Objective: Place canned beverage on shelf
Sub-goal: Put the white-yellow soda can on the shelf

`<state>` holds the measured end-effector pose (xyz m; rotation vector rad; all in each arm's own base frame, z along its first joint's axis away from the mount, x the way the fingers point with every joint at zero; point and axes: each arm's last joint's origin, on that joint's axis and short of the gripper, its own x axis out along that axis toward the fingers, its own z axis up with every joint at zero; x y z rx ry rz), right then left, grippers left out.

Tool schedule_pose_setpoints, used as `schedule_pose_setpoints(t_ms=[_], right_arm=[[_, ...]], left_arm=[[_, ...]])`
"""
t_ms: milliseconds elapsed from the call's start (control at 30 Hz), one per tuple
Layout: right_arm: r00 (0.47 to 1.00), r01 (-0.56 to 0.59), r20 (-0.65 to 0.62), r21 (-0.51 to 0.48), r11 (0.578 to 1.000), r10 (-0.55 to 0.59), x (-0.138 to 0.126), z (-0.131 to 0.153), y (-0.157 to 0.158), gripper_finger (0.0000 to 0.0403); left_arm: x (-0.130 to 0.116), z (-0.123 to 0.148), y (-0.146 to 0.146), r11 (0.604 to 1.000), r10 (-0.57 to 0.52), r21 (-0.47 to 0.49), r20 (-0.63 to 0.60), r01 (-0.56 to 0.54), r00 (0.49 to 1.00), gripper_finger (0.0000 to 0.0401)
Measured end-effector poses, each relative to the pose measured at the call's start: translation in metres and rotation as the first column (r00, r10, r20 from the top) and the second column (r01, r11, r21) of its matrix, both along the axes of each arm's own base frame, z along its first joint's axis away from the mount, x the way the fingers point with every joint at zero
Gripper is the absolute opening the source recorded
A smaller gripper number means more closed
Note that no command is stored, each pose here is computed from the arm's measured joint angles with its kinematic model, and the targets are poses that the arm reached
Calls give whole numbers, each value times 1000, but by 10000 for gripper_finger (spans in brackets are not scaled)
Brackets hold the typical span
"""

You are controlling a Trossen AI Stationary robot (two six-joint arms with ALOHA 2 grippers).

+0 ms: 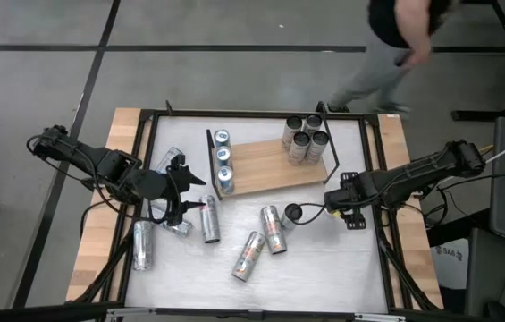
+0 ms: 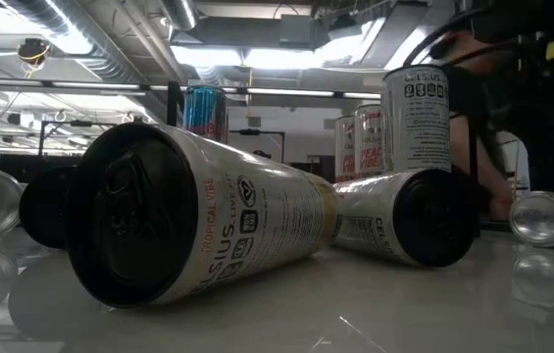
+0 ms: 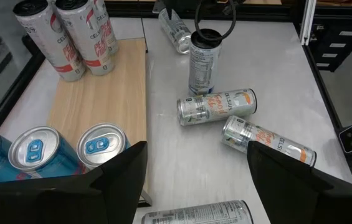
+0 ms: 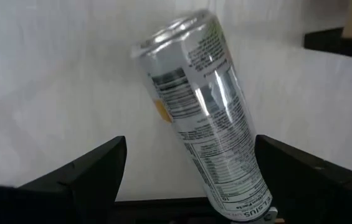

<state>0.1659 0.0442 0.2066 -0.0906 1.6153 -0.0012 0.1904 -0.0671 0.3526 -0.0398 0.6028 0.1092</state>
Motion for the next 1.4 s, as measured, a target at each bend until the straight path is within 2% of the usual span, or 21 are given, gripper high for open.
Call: schedule_pose_setpoints(t_ms=[300,467,567,667,733,867,933,1000,1067,1267,1300,1333,1400], right_arm=[[1000,25,-5,-3,1000,-25,-2,-2,-1,349],[986,160,40,7,987,-160,-7,4,-2,349],[949,307,71,23,951,-308,-11,9,-3,349],[861,499,87,39,866,-501,-12,11,-3,349],[779,619,89,45,784,-621,-13,11,-3,349],[583,806,92,60,589,-808,-12,11,-3,349],[519,848,93,69,525,-850,-11,11,-3,349],[476,872,93,83,483,-875,-10,11,-3,349],[450,880,93,123,459,-888,-7,11,-2,349],[443,861,106,226,456,-890,3,12,1,349],[430,866,109,233,443,-896,4,12,1,349],[399,880,105,236,412,-911,4,12,1,349],[290,924,85,234,302,-953,3,12,1,349]], left_arm=[[0,0,0,1000,0,0,0,0,1000,267],[0,0,0,1000,0,0,0,0,1000,267],[0,0,0,1000,0,0,0,0,1000,267],[0,0,0,1000,0,0,0,0,1000,267],[0,0,0,1000,0,0,0,0,1000,267],[0,0,0,1000,0,0,0,0,1000,267],[0,0,0,1000,0,0,-1,0,1000,267],[0,0,0,1000,0,0,0,0,1000,267],[0,0,0,1000,0,0,0,0,1000,267],[0,0,0,1000,0,0,0,0,1000,267],[0,0,0,1000,0,0,0,0,1000,267],[0,0,0,1000,0,0,-1,0,1000,267],[0,0,0,1000,0,0,0,0,1000,267]])
